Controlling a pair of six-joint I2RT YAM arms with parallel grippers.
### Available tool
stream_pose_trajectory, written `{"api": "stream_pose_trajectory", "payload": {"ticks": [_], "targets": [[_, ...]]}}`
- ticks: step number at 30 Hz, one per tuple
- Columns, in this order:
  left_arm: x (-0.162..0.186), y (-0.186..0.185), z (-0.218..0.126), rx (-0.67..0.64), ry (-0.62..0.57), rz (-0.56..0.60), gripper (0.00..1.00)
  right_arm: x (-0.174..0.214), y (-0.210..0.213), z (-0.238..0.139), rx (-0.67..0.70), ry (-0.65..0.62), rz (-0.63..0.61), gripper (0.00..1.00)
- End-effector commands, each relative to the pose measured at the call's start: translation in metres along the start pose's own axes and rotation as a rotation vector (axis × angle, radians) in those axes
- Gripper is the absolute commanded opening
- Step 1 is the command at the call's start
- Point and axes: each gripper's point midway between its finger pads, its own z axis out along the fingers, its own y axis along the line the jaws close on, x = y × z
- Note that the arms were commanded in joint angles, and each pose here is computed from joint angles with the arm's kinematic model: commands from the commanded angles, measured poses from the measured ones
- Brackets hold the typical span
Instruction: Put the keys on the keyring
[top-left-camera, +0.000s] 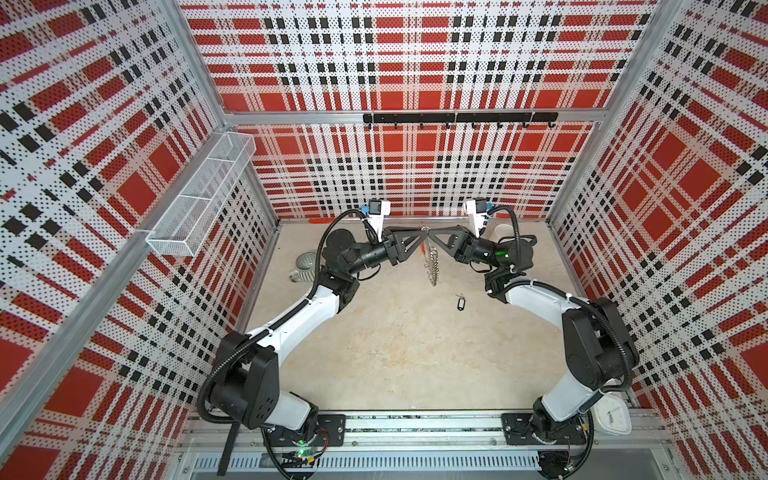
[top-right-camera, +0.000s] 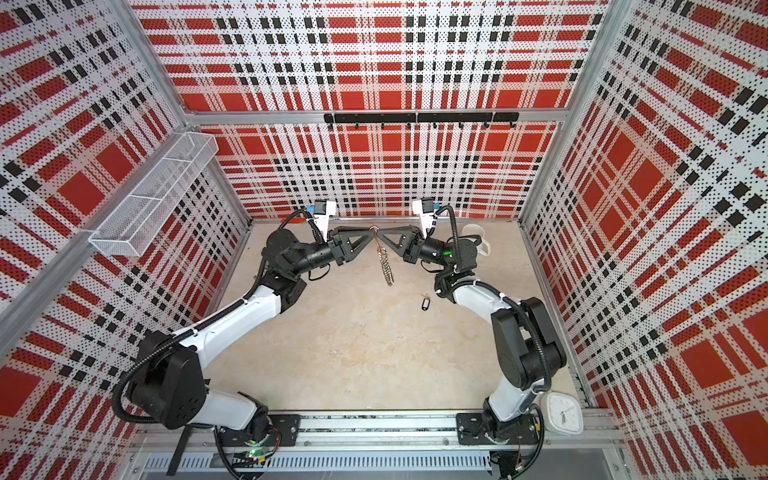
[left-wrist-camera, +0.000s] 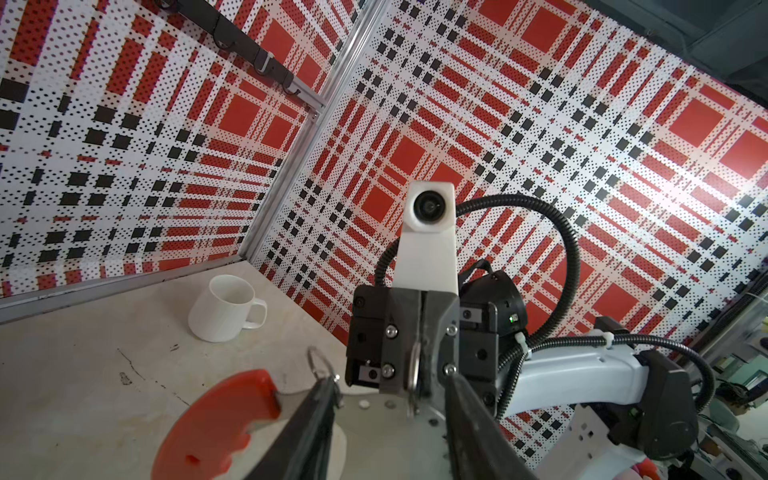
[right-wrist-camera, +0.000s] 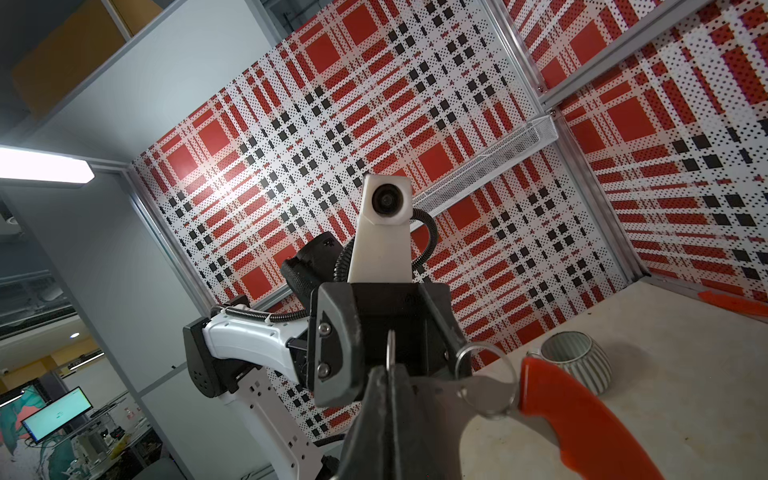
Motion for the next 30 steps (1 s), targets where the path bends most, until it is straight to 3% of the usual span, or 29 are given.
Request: {"api": "stream_pose_trajectory", "payload": {"ticks": [1, 6, 9, 11, 12, 13, 15, 18, 20, 26, 30], "targets": [[-0.009, -0.014, 0.005, 0.057, -0.014, 0.031, 0.42, -0.010, 0.019, 0.006, -0.047, -0.010, -0.061, 0.00], [-0.005, -0.015, 0.007, 0.066, -0.001, 0.022, 0.12, -0.009, 0.020, 0.006, -0.044, -0.005, -0.064, 0.00], [-0.005, -0.013, 0.007, 0.065, 0.002, 0.021, 0.00, -0.007, 0.019, 0.005, -0.033, 0.003, -0.063, 0.00], [-0.004, -0.010, 0.006, 0.056, 0.010, 0.023, 0.00, -0.002, 0.010, 0.002, 0.005, 0.019, -0.056, 0.00], [-0.004, -0.006, 0.005, 0.043, 0.019, 0.028, 0.00, 0.001, 0.003, -0.002, 0.041, 0.033, -0.051, 0.05], [-0.002, -0.002, 0.005, 0.025, 0.031, 0.034, 0.00, 0.003, -0.007, -0.007, 0.090, 0.038, -0.042, 0.19], [0.003, 0.011, 0.006, -0.043, 0.076, 0.064, 0.00, 0.009, -0.037, -0.025, 0.245, 0.061, -0.024, 0.34], [0.016, 0.035, 0.007, -0.184, 0.162, 0.119, 0.00, 0.024, -0.081, -0.054, 0.566, 0.172, -0.088, 0.41], [0.025, 0.043, 0.006, -0.224, 0.220, 0.149, 0.00, 0.025, -0.091, -0.064, 0.701, 0.245, -0.162, 0.44], [0.036, 0.048, 0.005, -0.232, 0.298, 0.154, 0.00, 0.023, -0.087, -0.070, 0.733, 0.302, -0.237, 0.47], [0.035, 0.041, 0.005, -0.210, 0.306, 0.152, 0.00, 0.025, -0.068, -0.056, 0.569, 0.283, -0.201, 0.44]]}}
